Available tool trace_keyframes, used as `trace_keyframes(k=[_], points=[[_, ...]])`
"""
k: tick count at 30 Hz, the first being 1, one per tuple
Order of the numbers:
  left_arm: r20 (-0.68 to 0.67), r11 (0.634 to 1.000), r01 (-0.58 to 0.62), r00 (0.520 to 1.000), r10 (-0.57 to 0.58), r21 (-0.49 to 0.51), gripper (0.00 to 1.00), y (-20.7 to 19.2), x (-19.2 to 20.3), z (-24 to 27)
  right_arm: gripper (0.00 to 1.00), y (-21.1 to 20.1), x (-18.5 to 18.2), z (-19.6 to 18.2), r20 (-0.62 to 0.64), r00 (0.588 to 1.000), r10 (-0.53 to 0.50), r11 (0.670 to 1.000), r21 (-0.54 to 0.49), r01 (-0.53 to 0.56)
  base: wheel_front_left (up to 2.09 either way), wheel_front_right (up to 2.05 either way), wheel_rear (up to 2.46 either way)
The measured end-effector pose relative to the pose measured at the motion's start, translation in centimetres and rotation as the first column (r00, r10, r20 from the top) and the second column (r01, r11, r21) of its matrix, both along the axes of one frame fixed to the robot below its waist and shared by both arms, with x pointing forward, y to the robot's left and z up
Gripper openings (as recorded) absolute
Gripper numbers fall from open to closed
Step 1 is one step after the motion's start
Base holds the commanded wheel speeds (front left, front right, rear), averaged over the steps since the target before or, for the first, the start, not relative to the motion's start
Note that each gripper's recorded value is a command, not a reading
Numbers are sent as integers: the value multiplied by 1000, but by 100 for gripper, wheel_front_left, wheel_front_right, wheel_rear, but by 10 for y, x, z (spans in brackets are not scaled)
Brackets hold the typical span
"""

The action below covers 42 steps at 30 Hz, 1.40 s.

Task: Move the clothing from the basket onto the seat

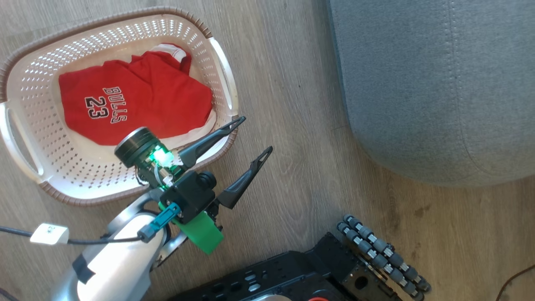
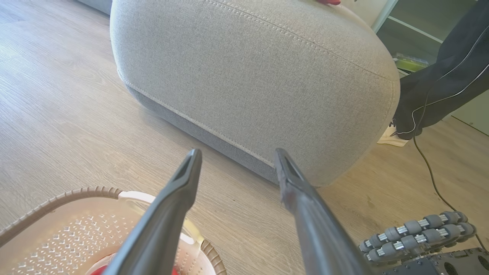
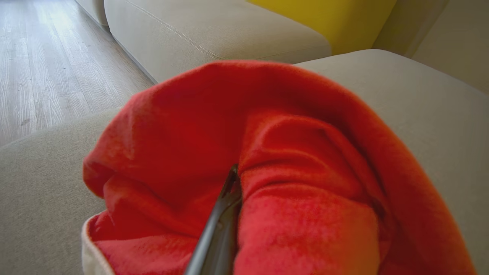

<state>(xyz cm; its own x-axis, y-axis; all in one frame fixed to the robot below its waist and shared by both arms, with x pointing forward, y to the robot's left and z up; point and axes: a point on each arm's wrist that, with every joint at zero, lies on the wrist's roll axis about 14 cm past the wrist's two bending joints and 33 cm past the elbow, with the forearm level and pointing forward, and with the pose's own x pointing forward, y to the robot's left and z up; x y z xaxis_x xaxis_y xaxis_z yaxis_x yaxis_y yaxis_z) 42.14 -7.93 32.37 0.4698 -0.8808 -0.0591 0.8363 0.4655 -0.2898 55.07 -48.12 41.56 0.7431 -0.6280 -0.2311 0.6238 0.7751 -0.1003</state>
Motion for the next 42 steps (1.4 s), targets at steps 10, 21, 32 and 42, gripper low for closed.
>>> trace_keyframes(k=[10, 21, 32, 42], points=[[46, 1000, 9, 999, -9, -15, 100, -9, 0, 25, 100, -5, -17, 21, -26, 1000, -11, 1000, -12, 11, 0, 0, 0], [126, 997, 7, 992, 4, -81, 100, -32, -12, 95, 100, 9, -60, 29, -256, 965, 48, 996, 79, -29, 0, 0, 0], [155, 984, -94, 981, 117, -151, 100, -27, -29, 162, 100, 16, -66, 133, -79, 989, 128, 989, -68, -133, 0, 0, 0], [242, 935, -308, 907, 345, -177, 100, 28, -22, 211, 100, 101, -37, 220, 260, 903, 343, 938, -142, -315, 0, 0, 0]])
